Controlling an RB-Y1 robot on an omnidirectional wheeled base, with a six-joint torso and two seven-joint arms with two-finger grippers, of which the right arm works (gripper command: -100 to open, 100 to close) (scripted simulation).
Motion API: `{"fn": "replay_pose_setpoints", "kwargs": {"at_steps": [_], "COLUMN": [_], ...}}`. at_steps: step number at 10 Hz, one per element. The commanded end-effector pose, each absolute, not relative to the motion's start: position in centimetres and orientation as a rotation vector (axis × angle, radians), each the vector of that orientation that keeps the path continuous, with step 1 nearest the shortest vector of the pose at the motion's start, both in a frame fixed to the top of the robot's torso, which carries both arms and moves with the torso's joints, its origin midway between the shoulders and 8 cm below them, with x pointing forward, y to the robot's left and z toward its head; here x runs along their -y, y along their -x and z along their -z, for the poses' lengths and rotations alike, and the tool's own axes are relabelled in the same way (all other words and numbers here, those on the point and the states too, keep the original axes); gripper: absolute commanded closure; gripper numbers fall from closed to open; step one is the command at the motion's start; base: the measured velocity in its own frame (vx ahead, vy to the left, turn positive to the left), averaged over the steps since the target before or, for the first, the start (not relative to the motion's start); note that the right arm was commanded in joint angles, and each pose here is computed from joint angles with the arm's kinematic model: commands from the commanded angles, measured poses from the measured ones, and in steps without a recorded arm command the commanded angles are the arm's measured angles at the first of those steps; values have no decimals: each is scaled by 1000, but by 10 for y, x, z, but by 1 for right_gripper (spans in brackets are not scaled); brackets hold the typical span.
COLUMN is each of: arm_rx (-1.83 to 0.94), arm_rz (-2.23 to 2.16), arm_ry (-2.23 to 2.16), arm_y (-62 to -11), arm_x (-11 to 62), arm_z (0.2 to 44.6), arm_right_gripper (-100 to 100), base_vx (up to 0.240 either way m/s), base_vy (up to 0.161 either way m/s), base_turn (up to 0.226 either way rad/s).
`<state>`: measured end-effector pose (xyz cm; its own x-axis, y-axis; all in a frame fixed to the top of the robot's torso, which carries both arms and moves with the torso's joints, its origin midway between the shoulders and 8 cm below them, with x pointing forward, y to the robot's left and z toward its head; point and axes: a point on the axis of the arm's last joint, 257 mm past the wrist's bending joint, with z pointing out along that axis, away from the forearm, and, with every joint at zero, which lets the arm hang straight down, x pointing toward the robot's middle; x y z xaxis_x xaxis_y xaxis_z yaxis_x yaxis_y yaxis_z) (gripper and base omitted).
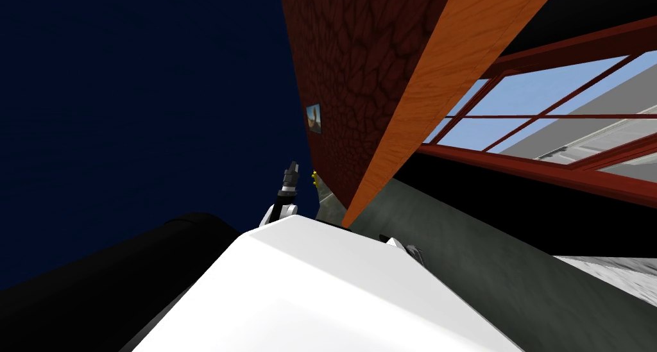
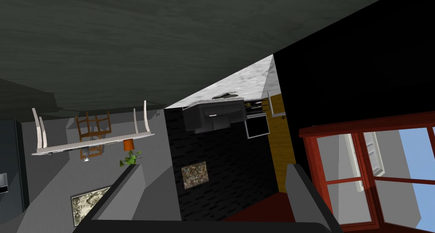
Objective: Push the door open
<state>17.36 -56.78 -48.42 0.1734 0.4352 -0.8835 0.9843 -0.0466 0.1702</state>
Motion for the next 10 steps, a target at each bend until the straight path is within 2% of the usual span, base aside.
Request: {"fn": "replay_pose_setpoints", "kwargs": {"at_steps": [1, 10], "arm_rx": [-1383, -1383], "arm_rz": [833, 833], "arm_ry": [-1619, -1619], "arm_y": [-171, -171], "arm_x": [567, 567], "arm_z": [485, 485], "arm_right_gripper": [-100, -100], "base_vx": [8, 0], "base_vy": [16, 1], "base_turn": [-35, 0]}}
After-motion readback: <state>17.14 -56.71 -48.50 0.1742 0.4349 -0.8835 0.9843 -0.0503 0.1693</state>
